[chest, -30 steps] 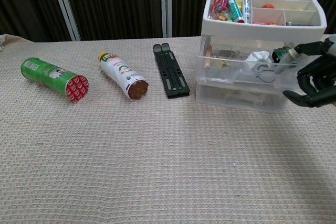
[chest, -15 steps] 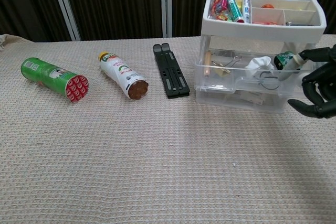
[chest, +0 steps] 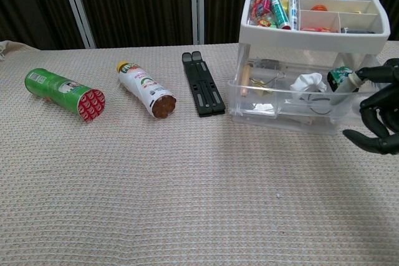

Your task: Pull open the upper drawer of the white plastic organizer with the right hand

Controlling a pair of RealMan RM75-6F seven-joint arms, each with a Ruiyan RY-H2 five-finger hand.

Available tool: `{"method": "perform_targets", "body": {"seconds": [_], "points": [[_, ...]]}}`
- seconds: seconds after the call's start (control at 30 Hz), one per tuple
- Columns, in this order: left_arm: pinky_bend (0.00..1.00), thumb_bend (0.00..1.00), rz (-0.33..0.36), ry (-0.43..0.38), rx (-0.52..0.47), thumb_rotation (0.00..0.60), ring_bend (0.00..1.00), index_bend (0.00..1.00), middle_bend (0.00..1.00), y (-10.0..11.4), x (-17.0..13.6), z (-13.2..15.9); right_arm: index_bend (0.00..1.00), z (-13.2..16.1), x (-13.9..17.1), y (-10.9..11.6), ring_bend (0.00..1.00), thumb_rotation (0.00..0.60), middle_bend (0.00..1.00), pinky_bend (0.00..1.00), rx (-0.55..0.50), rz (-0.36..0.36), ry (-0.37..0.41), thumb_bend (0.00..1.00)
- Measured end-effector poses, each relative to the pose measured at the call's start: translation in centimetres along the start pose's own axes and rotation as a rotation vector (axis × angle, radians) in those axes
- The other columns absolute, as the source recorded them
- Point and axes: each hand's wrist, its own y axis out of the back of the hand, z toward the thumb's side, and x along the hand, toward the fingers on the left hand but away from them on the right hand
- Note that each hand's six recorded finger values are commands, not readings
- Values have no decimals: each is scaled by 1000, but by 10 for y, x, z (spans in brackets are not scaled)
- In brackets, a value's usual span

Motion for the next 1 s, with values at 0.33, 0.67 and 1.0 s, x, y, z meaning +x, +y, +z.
{"method": "perform_targets", "body": {"seconds": [0.33,0.67,1.0], "points": [[0,18,1,1,-2,600,0,0,0,0,1,-1,94,3,4,1,811,600,739,672,-6,-25,19,251],[0,18,5,6,-3,600,0,0,0,1,1,-2,236,14,12,13,856,600,799,674,6,-67,65,128],[0,19,9,5,-3,600,0,0,0,2,1,-2,218,39,-3,51,901,600,848,676,117,-183,96,54]]}}
